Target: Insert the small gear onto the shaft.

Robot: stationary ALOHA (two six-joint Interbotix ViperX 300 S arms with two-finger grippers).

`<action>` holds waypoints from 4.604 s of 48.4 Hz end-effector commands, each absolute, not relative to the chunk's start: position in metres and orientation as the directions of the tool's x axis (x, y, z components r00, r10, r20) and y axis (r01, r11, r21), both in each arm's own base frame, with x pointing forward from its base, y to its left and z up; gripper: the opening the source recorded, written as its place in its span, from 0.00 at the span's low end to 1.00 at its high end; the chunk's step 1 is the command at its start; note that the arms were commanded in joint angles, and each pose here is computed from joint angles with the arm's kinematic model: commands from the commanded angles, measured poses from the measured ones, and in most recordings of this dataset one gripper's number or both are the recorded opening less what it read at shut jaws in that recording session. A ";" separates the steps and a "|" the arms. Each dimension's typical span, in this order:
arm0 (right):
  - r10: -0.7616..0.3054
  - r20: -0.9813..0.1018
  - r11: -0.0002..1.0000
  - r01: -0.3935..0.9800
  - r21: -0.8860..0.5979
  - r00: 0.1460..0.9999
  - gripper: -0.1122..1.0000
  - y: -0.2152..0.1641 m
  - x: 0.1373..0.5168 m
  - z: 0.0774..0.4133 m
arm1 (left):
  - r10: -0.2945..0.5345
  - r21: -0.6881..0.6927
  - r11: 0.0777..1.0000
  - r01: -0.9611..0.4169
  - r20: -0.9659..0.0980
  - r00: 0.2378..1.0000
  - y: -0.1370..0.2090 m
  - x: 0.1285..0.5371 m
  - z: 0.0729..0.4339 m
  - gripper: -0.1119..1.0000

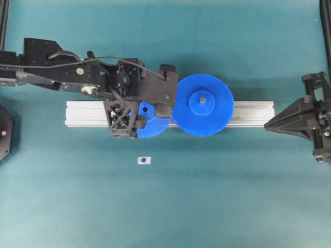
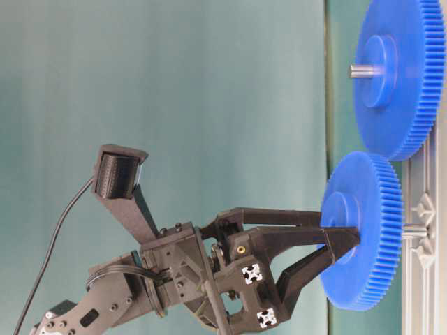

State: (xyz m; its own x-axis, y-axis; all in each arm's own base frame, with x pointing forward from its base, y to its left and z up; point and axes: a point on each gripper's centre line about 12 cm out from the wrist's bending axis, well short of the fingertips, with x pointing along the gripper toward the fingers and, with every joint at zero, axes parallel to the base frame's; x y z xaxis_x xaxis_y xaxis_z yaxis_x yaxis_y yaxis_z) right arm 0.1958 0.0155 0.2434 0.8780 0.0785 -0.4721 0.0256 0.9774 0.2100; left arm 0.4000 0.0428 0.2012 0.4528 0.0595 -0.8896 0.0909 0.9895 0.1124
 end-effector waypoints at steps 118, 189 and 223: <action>0.093 -0.463 0.970 0.025 0.241 0.881 0.16 0.017 0.184 0.251 | 0.070 0.063 0.998 -0.031 -0.870 0.488 0.042 0.363 0.240 0.83; 0.080 -0.413 0.970 0.024 0.240 0.907 0.16 0.013 0.167 0.248 | -0.005 -0.031 0.999 -0.019 -0.644 0.765 -0.004 0.249 0.285 0.83; 0.052 -0.365 0.969 0.041 0.242 0.930 0.16 0.008 0.161 0.250 | -0.006 -0.034 0.999 -0.019 -0.624 0.782 -0.004 0.247 0.282 0.83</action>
State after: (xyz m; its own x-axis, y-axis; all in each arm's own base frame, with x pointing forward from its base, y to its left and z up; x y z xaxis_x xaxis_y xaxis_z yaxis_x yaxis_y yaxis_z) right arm 0.1594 0.0082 0.2451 0.9250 0.0553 -0.3760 0.0379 0.9710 0.2360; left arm 0.2463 -0.0036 0.2749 0.7633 -0.0041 -0.6461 -0.0232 0.9992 -0.0338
